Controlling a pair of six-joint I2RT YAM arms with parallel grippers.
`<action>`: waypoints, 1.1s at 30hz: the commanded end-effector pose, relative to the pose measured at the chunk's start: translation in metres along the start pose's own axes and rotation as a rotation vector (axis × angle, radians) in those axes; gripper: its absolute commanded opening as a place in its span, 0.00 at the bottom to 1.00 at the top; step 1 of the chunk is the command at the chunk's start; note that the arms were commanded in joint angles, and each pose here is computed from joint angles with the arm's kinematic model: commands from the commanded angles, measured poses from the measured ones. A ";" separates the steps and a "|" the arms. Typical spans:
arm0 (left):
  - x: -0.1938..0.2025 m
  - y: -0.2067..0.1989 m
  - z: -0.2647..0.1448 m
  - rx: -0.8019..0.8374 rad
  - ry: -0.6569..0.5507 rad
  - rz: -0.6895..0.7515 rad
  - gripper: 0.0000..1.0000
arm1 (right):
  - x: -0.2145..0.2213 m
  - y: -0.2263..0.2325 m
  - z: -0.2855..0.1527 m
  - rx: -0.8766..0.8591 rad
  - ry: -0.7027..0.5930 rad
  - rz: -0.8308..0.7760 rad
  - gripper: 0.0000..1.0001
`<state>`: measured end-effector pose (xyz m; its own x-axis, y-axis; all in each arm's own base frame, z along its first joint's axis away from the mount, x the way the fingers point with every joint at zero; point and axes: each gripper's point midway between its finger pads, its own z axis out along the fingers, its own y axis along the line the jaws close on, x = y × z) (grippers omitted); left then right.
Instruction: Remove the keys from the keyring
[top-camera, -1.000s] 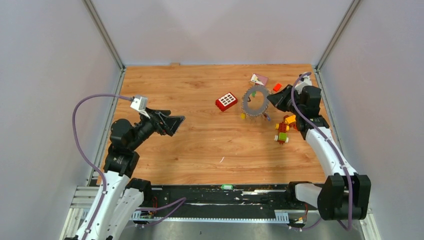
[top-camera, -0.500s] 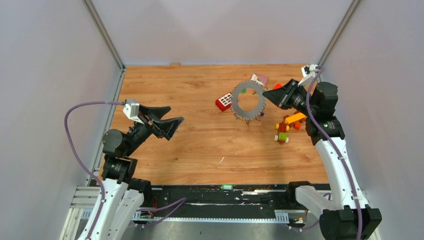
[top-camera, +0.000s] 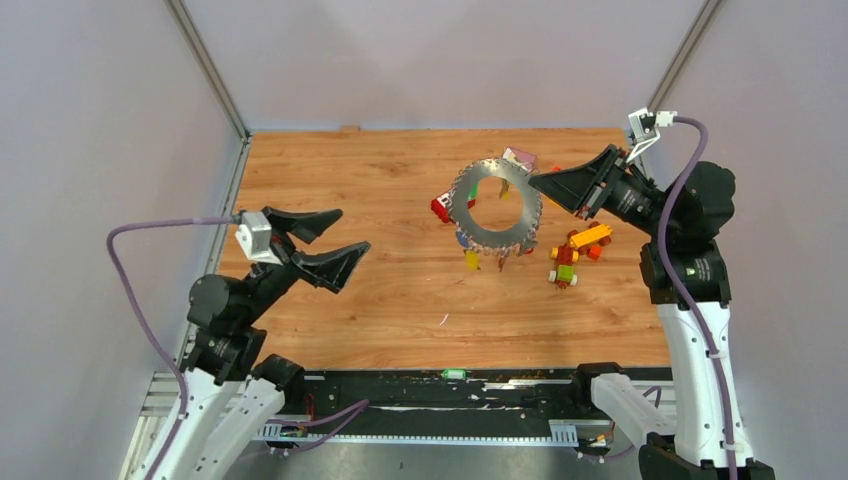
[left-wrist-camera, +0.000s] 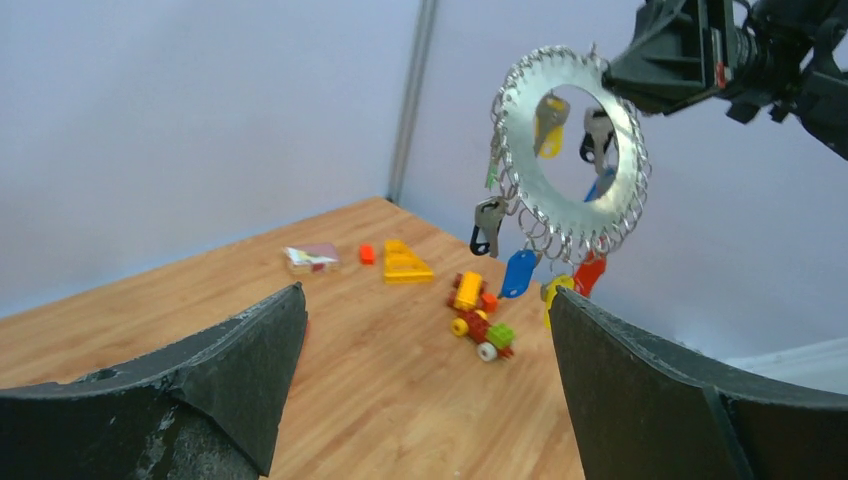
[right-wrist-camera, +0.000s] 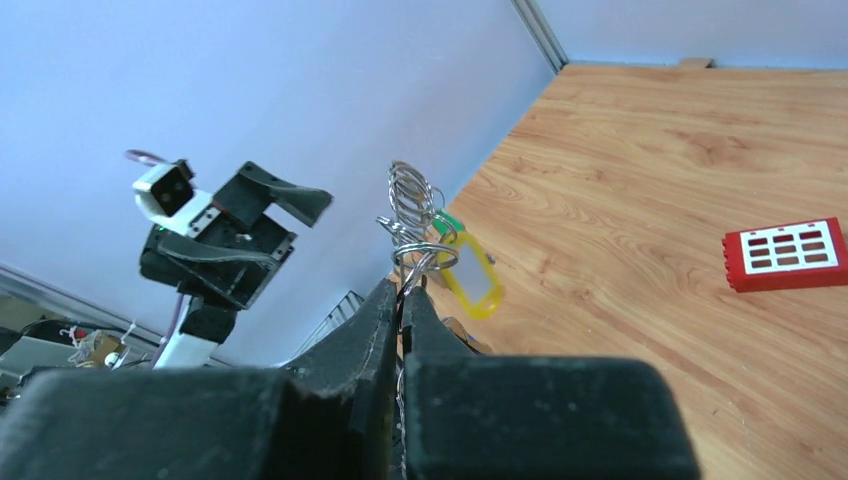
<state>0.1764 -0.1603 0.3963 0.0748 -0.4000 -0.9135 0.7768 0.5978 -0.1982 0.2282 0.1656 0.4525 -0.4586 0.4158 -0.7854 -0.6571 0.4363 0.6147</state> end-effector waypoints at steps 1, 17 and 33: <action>0.023 -0.005 0.021 -0.003 0.050 0.054 0.98 | -0.013 0.042 -0.014 -0.064 -0.015 -0.070 0.00; 0.073 -0.063 0.037 0.198 -0.038 0.089 0.90 | -0.005 0.062 -0.024 -0.110 0.044 -0.103 0.00; 0.101 -0.120 0.051 0.414 -0.058 0.135 0.82 | -0.006 0.062 -0.020 -0.140 0.038 -0.078 0.00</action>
<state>0.1303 -0.3040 0.3172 0.1376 -0.3157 -0.9388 0.9444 0.3277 0.0282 0.1875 0.1725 0.4769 -0.4724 0.3404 -0.8130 -0.7252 0.3741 0.5780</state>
